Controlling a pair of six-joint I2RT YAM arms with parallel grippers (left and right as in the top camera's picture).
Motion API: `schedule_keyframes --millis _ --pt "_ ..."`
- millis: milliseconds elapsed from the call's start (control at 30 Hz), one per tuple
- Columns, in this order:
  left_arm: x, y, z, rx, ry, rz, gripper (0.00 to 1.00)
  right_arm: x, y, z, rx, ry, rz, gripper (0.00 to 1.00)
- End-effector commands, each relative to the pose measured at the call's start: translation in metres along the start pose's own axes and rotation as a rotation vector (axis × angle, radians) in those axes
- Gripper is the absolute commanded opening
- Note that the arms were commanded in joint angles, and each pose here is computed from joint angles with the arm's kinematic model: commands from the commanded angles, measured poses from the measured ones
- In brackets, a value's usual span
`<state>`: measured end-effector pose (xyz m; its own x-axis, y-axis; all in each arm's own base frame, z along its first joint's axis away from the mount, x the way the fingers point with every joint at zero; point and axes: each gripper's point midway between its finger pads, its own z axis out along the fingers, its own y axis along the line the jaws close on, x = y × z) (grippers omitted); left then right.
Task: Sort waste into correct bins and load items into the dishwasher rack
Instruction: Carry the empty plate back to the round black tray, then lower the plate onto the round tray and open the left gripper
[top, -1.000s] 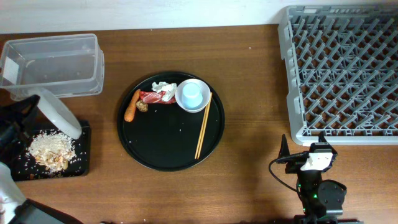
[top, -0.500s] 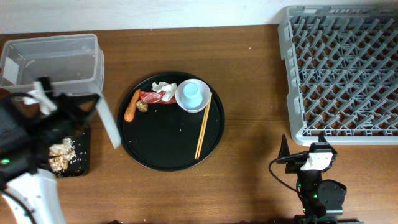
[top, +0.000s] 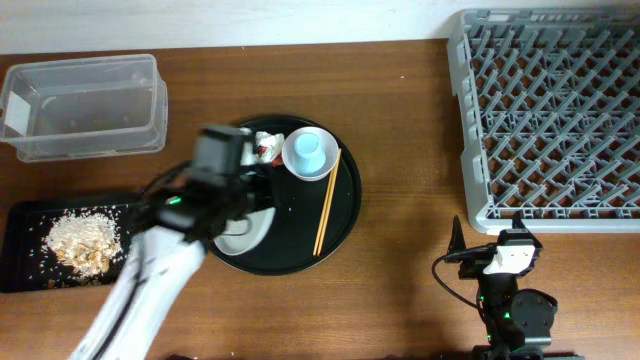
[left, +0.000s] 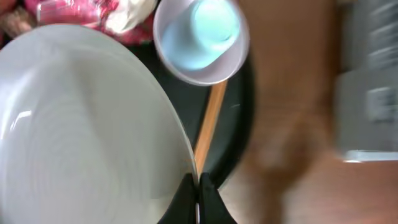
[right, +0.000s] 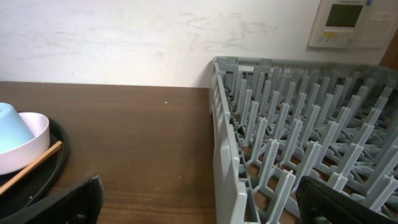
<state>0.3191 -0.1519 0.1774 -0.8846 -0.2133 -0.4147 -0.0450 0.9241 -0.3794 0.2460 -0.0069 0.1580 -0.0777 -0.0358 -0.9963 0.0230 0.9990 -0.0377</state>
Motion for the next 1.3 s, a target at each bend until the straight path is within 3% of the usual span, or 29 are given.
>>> schedule_keyframes --millis 0,200,467,633,867,1000,1033,1067,1267 --pt "0.005 0.015 0.037 -0.185 0.004 0.068 0.01 0.003 0.000 0.000 0.002 0.003 -0.007 0.98" --pt "0.033 0.004 0.085 -0.205 0.106 0.120 0.01 0.003 0.000 0.000 0.002 0.003 -0.007 0.98" --pt "0.043 -0.015 0.098 -0.174 0.109 0.171 0.02 0.003 0.000 0.000 0.002 0.003 -0.007 0.98" --pt "0.044 -0.011 0.097 -0.192 0.113 0.173 0.38 0.002 0.000 0.000 0.002 0.002 -0.007 0.98" --pt "0.036 -0.009 0.086 -0.220 0.087 0.205 0.40 0.003 0.000 0.000 0.002 0.003 -0.007 0.98" --pt "0.001 -0.028 0.044 -0.198 -0.032 0.266 0.45 0.003 0.000 0.000 0.002 0.003 -0.007 0.98" --pt "-0.008 -0.034 0.033 -0.184 -0.069 0.270 0.58 0.002 0.000 0.000 0.002 0.002 -0.007 0.98" --pt "-0.016 -0.041 0.019 -0.155 -0.110 0.264 0.99 0.003 0.000 0.000 0.002 0.003 -0.007 0.98" --pt "-0.027 -0.052 -0.014 -0.096 -0.195 0.255 0.99 0.003 0.000 0.000 0.002 0.003 -0.007 0.98"
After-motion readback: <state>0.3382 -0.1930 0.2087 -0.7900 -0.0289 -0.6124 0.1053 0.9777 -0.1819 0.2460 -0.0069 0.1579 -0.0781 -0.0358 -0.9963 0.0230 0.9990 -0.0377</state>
